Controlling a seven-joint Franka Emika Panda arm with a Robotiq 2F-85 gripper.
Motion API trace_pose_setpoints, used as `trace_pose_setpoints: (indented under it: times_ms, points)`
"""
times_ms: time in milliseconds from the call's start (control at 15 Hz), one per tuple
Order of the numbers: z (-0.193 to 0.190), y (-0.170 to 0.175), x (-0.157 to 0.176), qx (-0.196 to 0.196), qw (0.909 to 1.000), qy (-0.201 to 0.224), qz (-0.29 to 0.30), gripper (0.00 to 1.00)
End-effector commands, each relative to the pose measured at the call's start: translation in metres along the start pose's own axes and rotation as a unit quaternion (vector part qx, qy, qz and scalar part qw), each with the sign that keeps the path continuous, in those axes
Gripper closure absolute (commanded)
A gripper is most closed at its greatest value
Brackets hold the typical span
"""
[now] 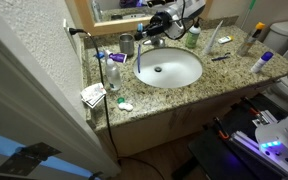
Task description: Remove the blue toothbrush from the silver cup and place it on the left side of the counter
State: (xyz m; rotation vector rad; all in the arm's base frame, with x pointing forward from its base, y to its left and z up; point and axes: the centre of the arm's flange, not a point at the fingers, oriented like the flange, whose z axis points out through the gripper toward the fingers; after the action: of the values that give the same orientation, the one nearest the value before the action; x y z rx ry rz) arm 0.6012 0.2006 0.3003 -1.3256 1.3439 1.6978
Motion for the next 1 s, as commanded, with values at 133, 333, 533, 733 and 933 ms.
trace_pose_setpoints:
  times_ms: [133, 333, 533, 733, 933]
  points:
    - [0.012, -0.016, 0.029, -0.011, 0.9990, 0.013, 0.041, 0.98]
    - [0.024, -0.035, 0.061, -0.001, 0.9975, 0.051, 0.049, 0.98]
    - [0.028, -0.043, 0.079, 0.031, 0.9930, 0.109, 0.035, 0.98]
    - [0.031, -0.037, 0.082, 0.021, 0.9943, 0.094, 0.047, 0.93]
    - [0.028, -0.051, 0.088, 0.031, 0.9925, 0.103, 0.057, 0.98]
